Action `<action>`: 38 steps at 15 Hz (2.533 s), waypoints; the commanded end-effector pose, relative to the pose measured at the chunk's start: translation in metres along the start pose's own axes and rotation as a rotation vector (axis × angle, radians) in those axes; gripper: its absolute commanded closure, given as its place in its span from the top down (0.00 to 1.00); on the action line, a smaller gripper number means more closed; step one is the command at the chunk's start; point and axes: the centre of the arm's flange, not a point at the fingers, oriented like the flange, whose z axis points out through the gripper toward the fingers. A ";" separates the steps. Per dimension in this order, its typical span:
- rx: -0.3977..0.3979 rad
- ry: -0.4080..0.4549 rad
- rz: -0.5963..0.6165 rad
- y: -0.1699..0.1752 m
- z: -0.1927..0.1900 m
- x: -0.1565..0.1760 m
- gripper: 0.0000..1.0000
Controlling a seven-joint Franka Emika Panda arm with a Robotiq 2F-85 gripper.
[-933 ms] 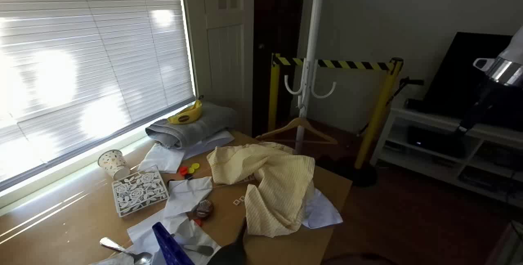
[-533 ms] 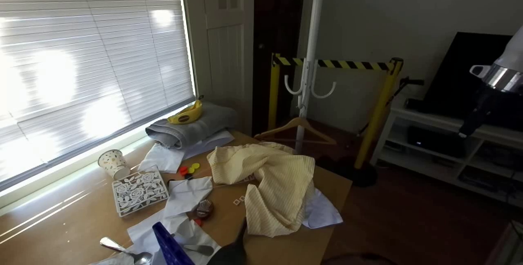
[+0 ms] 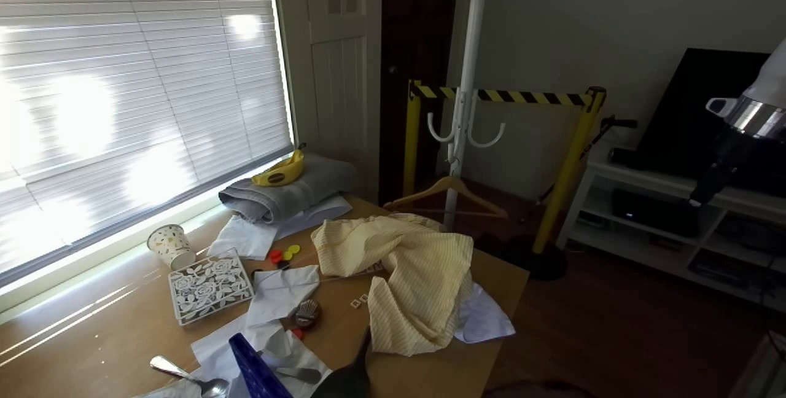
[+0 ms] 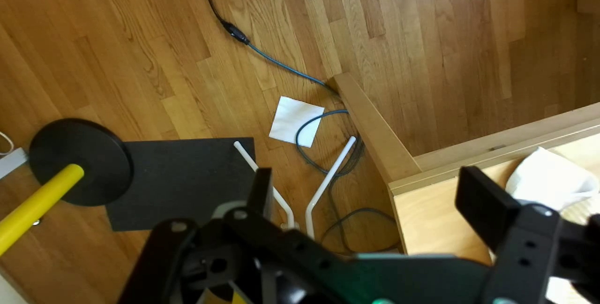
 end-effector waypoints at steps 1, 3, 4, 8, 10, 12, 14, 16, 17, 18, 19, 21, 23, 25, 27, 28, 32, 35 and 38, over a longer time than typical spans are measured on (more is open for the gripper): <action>0.000 0.000 0.000 0.000 0.000 0.000 1.00; 0.000 0.000 0.000 0.000 0.000 0.000 1.00; 0.000 0.000 0.000 0.000 0.000 0.000 1.00; 0.000 0.000 0.000 0.000 0.000 0.000 1.00; 0.000 0.000 0.000 0.000 0.000 0.000 1.00; 0.000 0.000 0.000 0.000 0.000 0.000 1.00; 0.000 0.000 0.000 0.000 0.000 0.000 1.00; 0.000 0.000 0.000 0.000 0.000 0.000 1.00; 0.000 0.000 0.000 0.000 0.000 0.000 1.00; 0.004 0.043 -0.024 -0.005 -0.008 0.007 1.00; 0.008 0.082 -0.041 -0.010 -0.017 0.015 1.00; -0.007 0.151 -0.133 -0.029 -0.044 0.040 1.00; -0.047 0.192 -0.239 -0.054 -0.067 0.061 1.00; -0.090 0.215 -0.350 -0.091 -0.089 0.082 1.00; -0.136 0.242 -0.455 -0.128 -0.109 0.097 1.00; -0.151 0.255 -0.511 -0.148 -0.118 0.107 1.00; -0.130 0.329 -0.710 -0.209 -0.140 0.157 1.00; -0.129 0.367 -0.844 -0.241 -0.150 0.192 1.00; -0.133 0.388 -0.920 -0.274 -0.153 0.224 1.00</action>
